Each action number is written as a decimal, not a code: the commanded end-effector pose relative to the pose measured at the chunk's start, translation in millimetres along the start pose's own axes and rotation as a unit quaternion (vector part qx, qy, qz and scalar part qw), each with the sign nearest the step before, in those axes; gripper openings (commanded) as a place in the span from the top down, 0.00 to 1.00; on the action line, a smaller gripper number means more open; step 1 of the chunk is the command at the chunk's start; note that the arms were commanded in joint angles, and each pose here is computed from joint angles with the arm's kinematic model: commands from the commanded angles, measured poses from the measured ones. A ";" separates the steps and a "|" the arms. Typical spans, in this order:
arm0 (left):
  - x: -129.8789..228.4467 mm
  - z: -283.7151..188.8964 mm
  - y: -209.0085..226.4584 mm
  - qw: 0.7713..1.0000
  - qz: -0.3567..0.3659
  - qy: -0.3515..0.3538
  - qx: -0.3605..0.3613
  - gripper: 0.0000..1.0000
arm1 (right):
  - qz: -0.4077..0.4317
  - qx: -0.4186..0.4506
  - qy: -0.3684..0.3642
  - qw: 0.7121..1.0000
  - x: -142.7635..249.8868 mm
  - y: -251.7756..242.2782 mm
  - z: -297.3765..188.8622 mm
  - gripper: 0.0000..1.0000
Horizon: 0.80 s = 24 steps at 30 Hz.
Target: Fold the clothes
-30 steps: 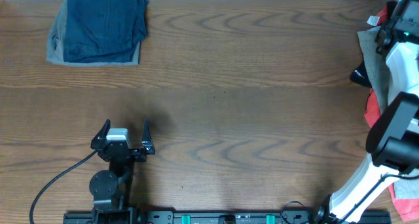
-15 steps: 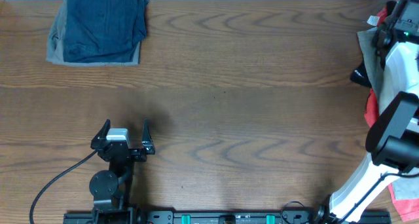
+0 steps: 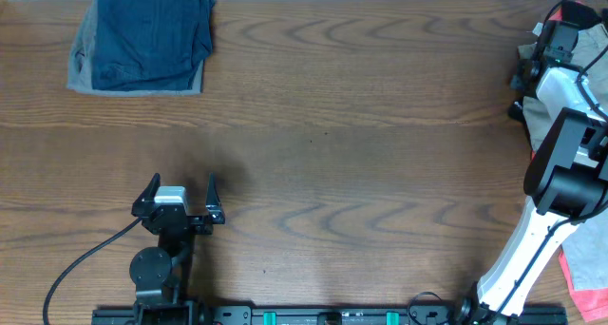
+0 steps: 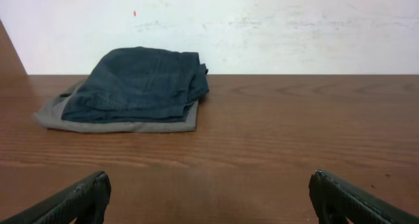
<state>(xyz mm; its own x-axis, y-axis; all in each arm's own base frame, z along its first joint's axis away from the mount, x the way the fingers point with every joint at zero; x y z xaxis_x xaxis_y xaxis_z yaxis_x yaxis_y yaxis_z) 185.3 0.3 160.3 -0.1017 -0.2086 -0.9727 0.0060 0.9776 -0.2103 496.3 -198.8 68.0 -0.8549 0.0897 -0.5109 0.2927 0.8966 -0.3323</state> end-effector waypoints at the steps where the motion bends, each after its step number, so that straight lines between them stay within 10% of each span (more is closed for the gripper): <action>1: 12.1 0.7 1.8 1.000 0.001 0.023 0.000 0.02 | -0.014 -0.028 0.006 0.999 6.2 15.3 9.9 0.73; 11: 12.1 0.7 1.8 1.000 0.001 0.023 0.000 0.02 | -0.028 -0.040 0.008 0.999 9.0 19.5 13.6 0.51; 22: 12.2 0.7 1.8 1.000 0.001 0.023 0.000 0.02 | -0.033 -0.012 0.011 0.999 16.6 15.1 32.3 0.51; 24: 12.2 0.7 1.8 1.000 0.001 0.023 0.000 0.02 | -0.032 -0.005 0.017 0.999 21.3 13.4 38.5 0.66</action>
<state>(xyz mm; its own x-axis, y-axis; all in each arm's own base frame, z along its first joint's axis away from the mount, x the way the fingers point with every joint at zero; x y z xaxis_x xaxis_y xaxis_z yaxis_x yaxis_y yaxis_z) 185.3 0.3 160.3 -0.1017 -0.2086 -0.9727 0.0060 0.9776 -0.2103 506.6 -197.1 53.6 -0.8494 0.0348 -0.5266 0.2393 0.9147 -0.3256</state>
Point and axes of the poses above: each gripper's point midway between its finger pads, its own z axis out along the fingers, its own y axis along the line the jaws close on, x = y × z, the point moved 6 cm from there along -z, back along the fingers, and after that the axes turned 11 degrees about -z, right-handed, at the moved point
